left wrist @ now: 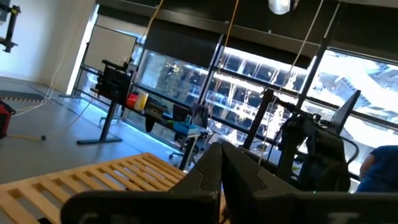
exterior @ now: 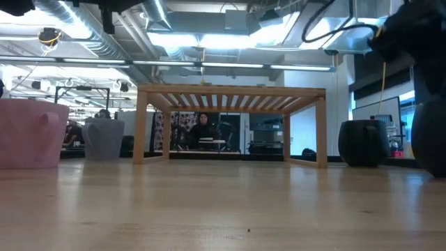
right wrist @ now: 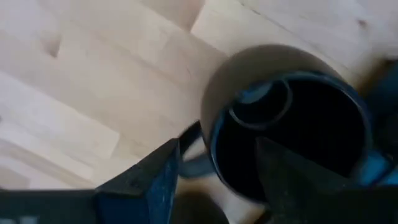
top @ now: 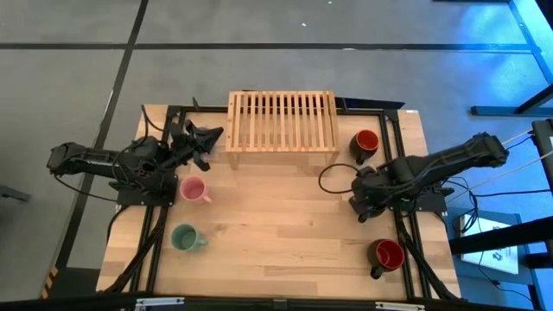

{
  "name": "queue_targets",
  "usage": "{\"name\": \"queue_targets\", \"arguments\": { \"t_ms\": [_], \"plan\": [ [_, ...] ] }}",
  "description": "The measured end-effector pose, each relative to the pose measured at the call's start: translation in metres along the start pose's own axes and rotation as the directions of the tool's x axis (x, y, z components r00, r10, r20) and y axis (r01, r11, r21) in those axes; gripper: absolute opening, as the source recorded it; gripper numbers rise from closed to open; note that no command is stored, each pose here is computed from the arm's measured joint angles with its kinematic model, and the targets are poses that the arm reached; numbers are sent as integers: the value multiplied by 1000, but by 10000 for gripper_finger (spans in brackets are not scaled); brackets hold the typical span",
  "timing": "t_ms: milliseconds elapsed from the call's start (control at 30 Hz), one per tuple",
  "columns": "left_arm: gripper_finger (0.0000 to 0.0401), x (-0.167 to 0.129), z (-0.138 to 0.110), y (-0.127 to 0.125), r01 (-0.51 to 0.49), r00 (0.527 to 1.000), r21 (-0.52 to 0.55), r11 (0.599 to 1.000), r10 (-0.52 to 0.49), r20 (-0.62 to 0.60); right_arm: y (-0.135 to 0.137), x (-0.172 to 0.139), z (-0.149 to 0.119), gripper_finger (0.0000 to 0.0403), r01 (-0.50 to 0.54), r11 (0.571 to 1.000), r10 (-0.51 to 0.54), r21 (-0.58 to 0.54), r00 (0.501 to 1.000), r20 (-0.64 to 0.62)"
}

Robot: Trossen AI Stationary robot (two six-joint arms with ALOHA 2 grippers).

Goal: Place coffee mugs
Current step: Put the black mug on the shelf

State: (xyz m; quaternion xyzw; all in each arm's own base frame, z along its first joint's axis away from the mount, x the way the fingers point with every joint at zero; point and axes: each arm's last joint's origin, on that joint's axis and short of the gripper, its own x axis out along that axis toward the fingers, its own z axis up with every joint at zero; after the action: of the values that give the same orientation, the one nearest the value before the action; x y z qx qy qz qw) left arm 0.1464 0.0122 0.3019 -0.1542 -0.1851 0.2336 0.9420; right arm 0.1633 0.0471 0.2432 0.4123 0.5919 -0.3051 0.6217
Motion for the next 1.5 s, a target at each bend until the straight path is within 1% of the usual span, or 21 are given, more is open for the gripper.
{"name": "queue_targets", "arguments": {
  "t_ms": [100, 167, 367, 500, 633, 767, 833, 967, 1033, 1100, 1167, 1267, 1333, 1400, 1500],
  "plan": [
    [0, 0, 0, 0, -1, 1000, 3, 1000, 1, 0, 0, 12, 1, 185, -1, 1000, 1, 30, 1000, 5],
    [0, 0, 0, 0, -2, 1000, 4, 1000, 2, -1, -3, 19, 1, 177, 20, 998, -21, 51, 1000, 10],
    [0, 0, -1, 0, -3, 1000, 10, 1000, 3, -8, 0, 35, 4, 145, -16, 997, 13, 71, 999, 33],
    [0, 0, -1, 0, -4, 1000, 12, 1000, 4, -12, -1, 38, 4, 111, 13, 997, -17, 74, 999, 43],
    [0, 0, -2, 0, -4, 1000, 14, 1000, 4, -14, 0, 40, 5, 64, 27, 997, -32, 74, 997, 67],
    [0, 0, -1, 0, -4, 1000, 12, 1000, 4, -11, 5, 43, 7, 15, 19, 999, -21, 30, 997, 69],
    [0, 1, -2, 0, -5, 1000, 15, 1000, 5, -15, 5, 45, 7, 8, 25, 1000, -26, 9, 998, 56],
    [0, 2, -4, 0, -6, 1000, 20, 1000, 7, -24, 7, 41, 6, 8, 28, 999, -26, -41, 999, 28],
    [0, 2, -3, 0, -6, 1000, 17, 1000, 6, -18, 13, 30, 6, 6, 3, 997, -1, -71, 1000, 26],
    [0, 2, -4, 0, -6, 1000, 17, 1000, 6, -19, 23, 11, 7, 7, -42, 993, 47, -111, 998, 41],
    [0, 2, -3, 0, -5, 1000, 16, 1000, 6, -18, 28, -10, 7, 6, -53, 986, 64, -158, 996, 66],
    [0, 2, -3, 0, -5, 1000, 17, 1000, 6, -18, 36, -46, 10, 4, -62, 976, 100, -209, 979, 176],
    [0, 2, -3, 0, -6, 1000, 17, 1000, 6, -18, 40, -71, 15, 5, -71, 975, 124, -212, 959, 253],
    [0, 2, -3, 0, -5, 1000, 17, 1000, 6, -18, 41, -92, 22, 4, -61, 975, 124, -212, 945, 302],
    [0, 2, -4, 0, -6, 1000, 17, 1000, 6, -19, 48, -124, 38, 3, -70, 969, 165, -236, 897, 410]
  ]
}}
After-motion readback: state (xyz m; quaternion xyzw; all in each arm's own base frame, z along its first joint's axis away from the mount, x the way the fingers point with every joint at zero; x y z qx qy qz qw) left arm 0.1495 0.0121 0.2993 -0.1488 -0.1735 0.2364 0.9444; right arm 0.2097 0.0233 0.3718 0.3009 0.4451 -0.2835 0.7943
